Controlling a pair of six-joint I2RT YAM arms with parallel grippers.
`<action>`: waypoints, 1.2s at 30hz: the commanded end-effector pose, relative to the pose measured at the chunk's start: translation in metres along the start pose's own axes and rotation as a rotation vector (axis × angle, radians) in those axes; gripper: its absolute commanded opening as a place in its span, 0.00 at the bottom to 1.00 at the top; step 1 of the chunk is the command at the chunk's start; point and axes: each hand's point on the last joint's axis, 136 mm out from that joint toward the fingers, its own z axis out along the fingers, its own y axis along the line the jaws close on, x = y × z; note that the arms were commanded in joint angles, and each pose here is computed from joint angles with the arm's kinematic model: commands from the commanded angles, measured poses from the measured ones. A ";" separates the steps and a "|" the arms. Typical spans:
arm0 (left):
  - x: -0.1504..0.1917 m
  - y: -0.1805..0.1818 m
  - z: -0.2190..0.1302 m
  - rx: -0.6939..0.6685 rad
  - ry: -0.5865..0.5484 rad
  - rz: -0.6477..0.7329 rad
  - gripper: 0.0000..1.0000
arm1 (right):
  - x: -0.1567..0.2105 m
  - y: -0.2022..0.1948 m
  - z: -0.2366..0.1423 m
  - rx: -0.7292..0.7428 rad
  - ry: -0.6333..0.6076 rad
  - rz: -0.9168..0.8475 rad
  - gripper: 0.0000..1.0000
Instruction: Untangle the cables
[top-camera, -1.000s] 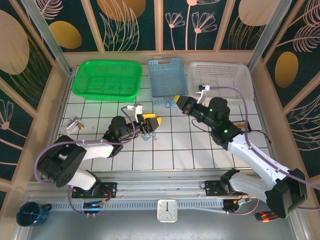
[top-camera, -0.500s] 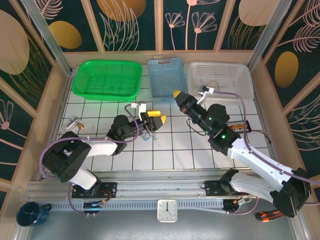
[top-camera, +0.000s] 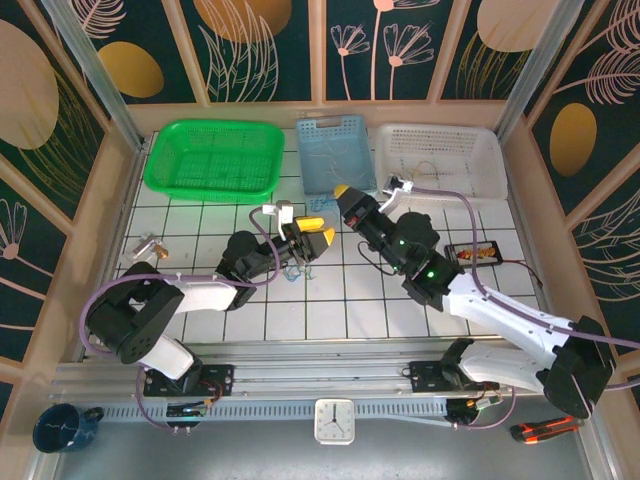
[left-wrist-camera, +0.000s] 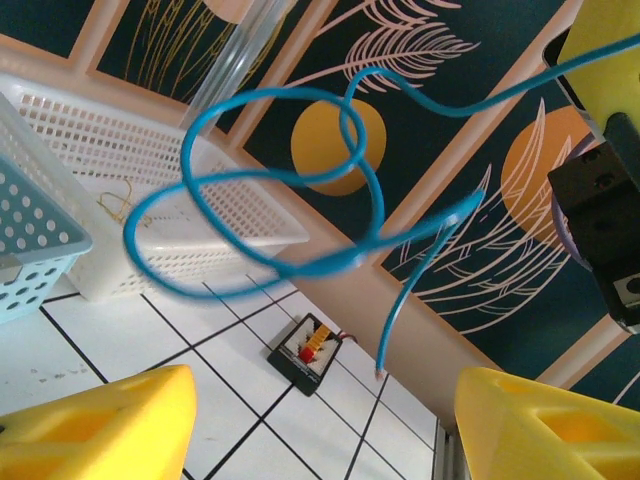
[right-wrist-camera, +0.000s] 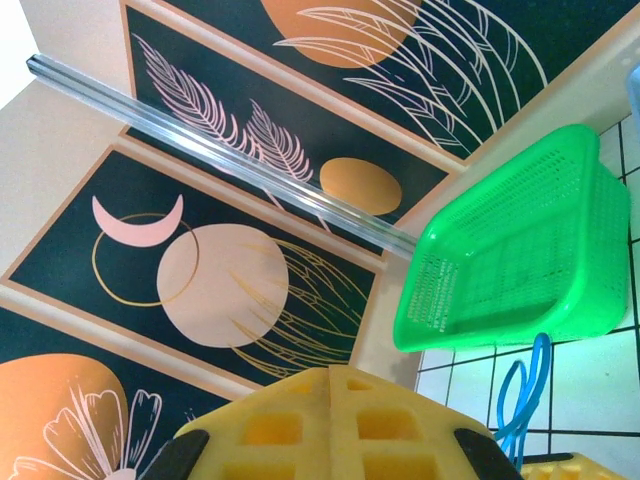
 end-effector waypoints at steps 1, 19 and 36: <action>-0.022 -0.017 0.002 0.053 -0.079 0.058 0.69 | -0.010 0.020 0.002 -0.054 -0.060 0.029 0.00; -0.037 -0.013 0.005 0.043 -0.167 0.033 0.66 | 0.010 0.024 0.005 -0.068 -0.031 0.042 0.00; -0.034 -0.002 0.001 0.005 -0.191 0.003 0.00 | -0.025 0.031 -0.012 -0.046 -0.121 -0.006 0.00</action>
